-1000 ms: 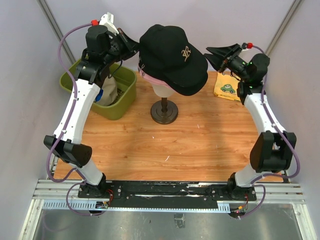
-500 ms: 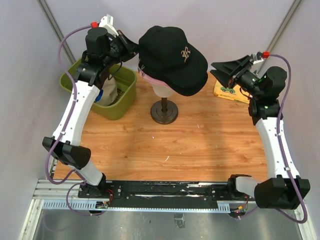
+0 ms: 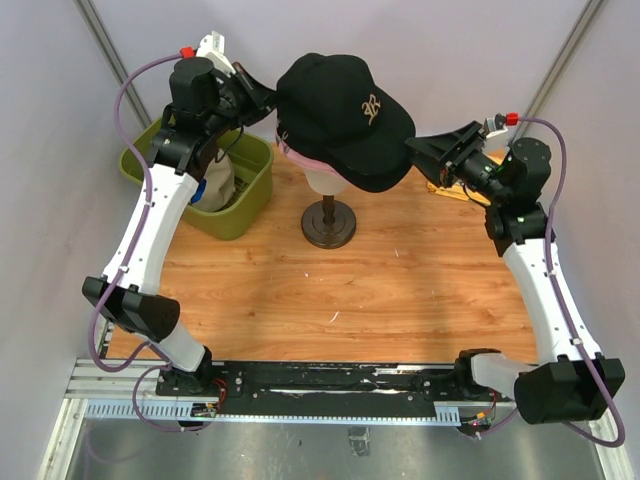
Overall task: Stack the hats
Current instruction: Stack the hat on the hat.
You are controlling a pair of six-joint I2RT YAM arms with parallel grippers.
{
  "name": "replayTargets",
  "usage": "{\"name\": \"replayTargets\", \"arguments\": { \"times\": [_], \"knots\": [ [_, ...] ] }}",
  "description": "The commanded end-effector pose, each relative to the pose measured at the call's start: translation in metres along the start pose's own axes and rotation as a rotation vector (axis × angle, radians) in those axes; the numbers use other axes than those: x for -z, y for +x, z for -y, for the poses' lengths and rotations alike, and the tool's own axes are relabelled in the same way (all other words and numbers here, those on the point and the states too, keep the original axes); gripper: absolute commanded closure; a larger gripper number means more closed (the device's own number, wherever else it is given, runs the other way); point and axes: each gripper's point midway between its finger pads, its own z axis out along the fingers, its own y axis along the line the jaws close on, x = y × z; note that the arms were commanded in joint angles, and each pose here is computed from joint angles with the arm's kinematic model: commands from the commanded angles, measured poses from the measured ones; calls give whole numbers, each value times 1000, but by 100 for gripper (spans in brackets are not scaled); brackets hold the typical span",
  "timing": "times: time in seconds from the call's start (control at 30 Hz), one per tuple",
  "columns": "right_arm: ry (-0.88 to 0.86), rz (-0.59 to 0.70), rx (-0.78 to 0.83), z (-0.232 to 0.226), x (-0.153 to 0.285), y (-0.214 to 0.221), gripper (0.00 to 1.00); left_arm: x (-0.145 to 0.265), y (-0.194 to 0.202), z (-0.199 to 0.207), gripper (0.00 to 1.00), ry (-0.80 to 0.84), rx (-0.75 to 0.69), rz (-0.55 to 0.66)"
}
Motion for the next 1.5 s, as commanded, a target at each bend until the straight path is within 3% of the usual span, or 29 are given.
{"name": "replayTargets", "arguments": {
  "times": [0.0,0.2,0.77,1.17,1.47],
  "knots": [
    [-40,18,48,-14,-12,-2,51,12,-3,-1,100,-17,-6,8],
    [-50,18,50,-16,-26,-2,54,12,2,1,100,-20,-9,-2],
    [14,9,-33,14,-23,4,98,19,7,-13,99,-85,-27,-3],
    [29,26,-175,41,-18,-10,99,20,12,-30,100,-153,-61,-12],
    [47,18,-214,52,-22,-19,99,28,-10,-23,100,-172,-88,44]
  ]
}}
